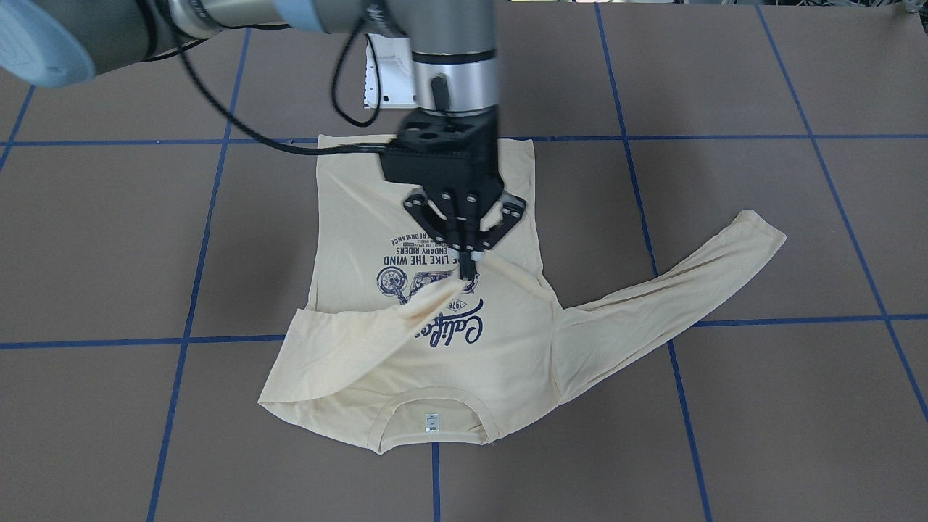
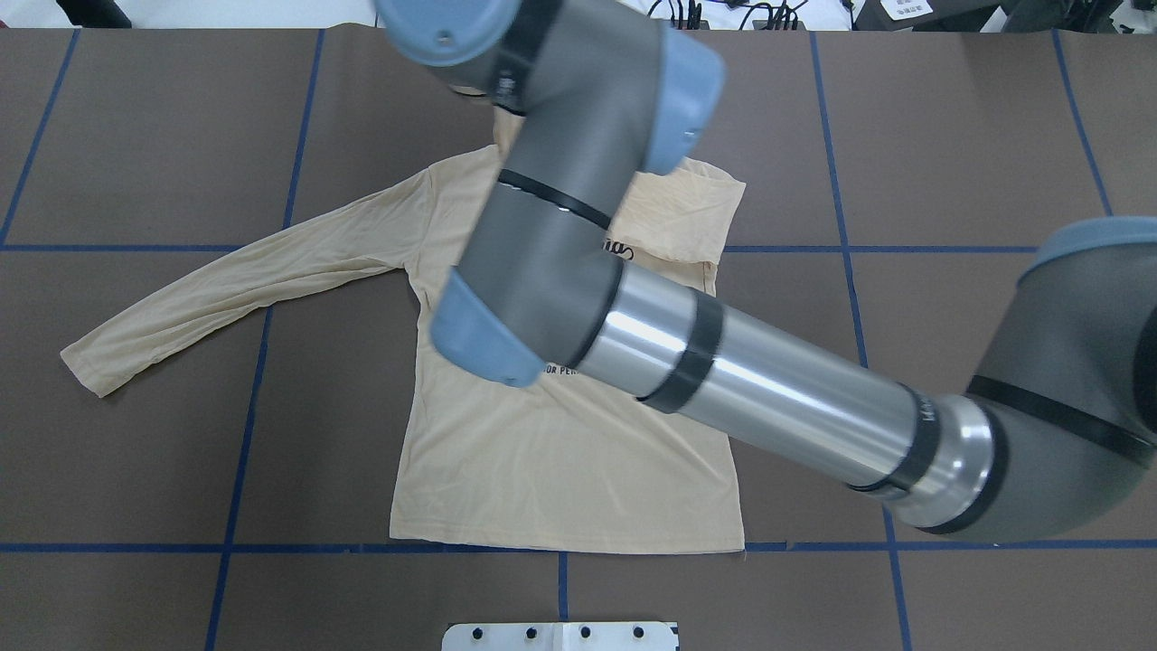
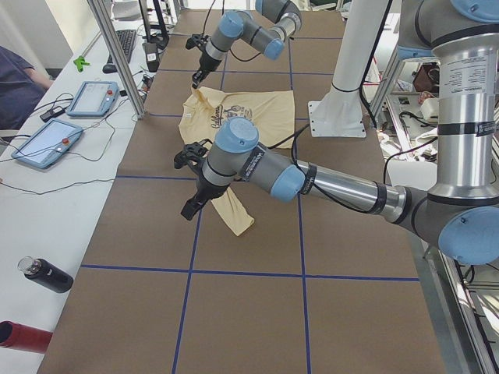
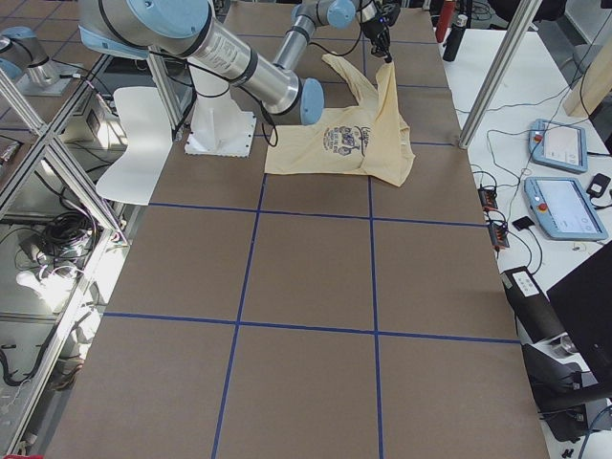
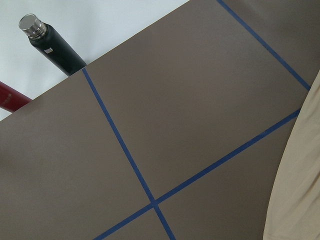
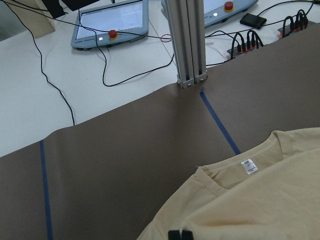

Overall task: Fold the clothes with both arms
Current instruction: 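Grasp the sleeve cuff with the right gripper and fold it across the shirt front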

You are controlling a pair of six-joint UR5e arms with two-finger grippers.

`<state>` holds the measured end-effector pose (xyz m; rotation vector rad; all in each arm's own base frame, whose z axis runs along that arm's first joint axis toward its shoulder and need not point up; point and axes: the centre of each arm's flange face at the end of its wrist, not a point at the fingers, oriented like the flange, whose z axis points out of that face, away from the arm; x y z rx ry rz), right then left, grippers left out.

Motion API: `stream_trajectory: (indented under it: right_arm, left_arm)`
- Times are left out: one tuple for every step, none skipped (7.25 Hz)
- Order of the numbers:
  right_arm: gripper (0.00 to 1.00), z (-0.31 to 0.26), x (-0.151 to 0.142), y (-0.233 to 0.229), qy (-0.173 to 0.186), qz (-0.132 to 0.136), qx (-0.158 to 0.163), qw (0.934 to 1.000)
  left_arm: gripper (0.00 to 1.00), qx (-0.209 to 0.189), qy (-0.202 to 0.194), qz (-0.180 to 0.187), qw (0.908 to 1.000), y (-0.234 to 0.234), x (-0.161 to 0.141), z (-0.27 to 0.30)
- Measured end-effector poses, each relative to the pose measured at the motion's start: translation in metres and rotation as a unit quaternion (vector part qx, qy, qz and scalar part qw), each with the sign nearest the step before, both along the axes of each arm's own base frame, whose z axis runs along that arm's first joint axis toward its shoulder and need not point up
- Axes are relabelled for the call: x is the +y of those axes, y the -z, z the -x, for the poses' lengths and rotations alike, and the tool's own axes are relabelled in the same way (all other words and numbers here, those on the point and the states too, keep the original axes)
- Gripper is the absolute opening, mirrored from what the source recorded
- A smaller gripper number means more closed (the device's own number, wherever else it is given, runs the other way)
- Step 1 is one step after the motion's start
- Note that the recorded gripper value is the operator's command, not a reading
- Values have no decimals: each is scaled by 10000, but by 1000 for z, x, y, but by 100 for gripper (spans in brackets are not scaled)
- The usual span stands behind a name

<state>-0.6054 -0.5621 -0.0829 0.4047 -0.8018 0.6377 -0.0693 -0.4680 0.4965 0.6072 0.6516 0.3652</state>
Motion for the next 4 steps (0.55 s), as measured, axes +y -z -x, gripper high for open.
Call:
stream_trajectory:
  right_arm:
    - [99,21,2,15,-79,17,-16,10000]
    - [99,29,4,29,-148,23,-88,9998]
    - [99,30,6,41,-177,17,-158,9997]
    - [100,28,7,49,-179,6,-203,9996]
  left_arm:
    - [100,2,-1,-3,10000,0,0,0]
    - [100,4,-2,-14,10000,1,0,0]
    - [100,6,-4,-20,10000,2,0,0]
    - [100,9,-3,-18,10000,2,0,0]
